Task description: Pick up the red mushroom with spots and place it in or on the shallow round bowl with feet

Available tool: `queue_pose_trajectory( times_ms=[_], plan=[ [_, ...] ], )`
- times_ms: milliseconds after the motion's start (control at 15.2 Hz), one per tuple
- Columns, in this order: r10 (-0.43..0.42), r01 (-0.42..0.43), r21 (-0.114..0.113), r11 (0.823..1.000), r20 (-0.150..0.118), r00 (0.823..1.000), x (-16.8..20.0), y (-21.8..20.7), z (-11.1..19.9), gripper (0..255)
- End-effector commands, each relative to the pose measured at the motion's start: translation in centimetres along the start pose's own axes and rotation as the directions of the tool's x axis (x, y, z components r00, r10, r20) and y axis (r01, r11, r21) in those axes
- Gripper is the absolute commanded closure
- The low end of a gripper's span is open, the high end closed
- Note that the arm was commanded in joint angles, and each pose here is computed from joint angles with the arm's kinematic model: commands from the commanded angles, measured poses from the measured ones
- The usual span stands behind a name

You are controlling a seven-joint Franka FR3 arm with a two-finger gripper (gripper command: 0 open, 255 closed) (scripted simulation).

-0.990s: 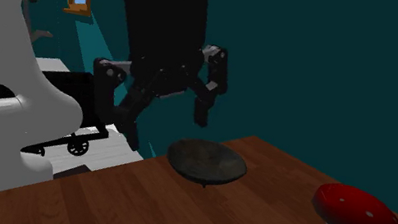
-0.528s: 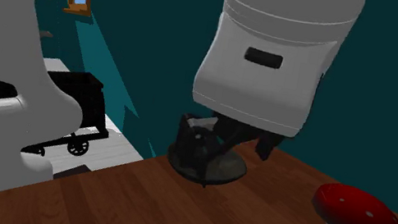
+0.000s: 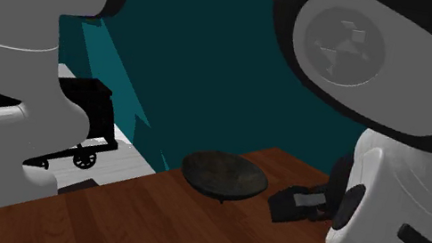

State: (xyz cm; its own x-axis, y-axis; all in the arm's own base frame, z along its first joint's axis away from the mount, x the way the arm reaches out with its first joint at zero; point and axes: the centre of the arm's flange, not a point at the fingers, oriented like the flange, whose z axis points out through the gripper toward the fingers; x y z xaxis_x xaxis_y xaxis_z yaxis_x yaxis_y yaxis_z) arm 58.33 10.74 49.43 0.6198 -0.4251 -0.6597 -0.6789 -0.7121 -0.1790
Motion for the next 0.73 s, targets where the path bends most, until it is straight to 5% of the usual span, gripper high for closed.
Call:
queue_pose_trajectory(
  times_ms=[0, 330, 660],
  plan=[
    [0.061, -0.063, 0.022, 0.998, 0.071, 0.996, 2.3, -1.7, 1.0, 0],
    [0.198, -0.217, 0.057, 0.974, 0.244, 0.95, 8.2, -5.3, 4.1, 0],
    [0.31, -0.365, 0.064, 0.929, 0.407, 0.859, 13.9, -8.2, 7.9, 0]
  ],
)
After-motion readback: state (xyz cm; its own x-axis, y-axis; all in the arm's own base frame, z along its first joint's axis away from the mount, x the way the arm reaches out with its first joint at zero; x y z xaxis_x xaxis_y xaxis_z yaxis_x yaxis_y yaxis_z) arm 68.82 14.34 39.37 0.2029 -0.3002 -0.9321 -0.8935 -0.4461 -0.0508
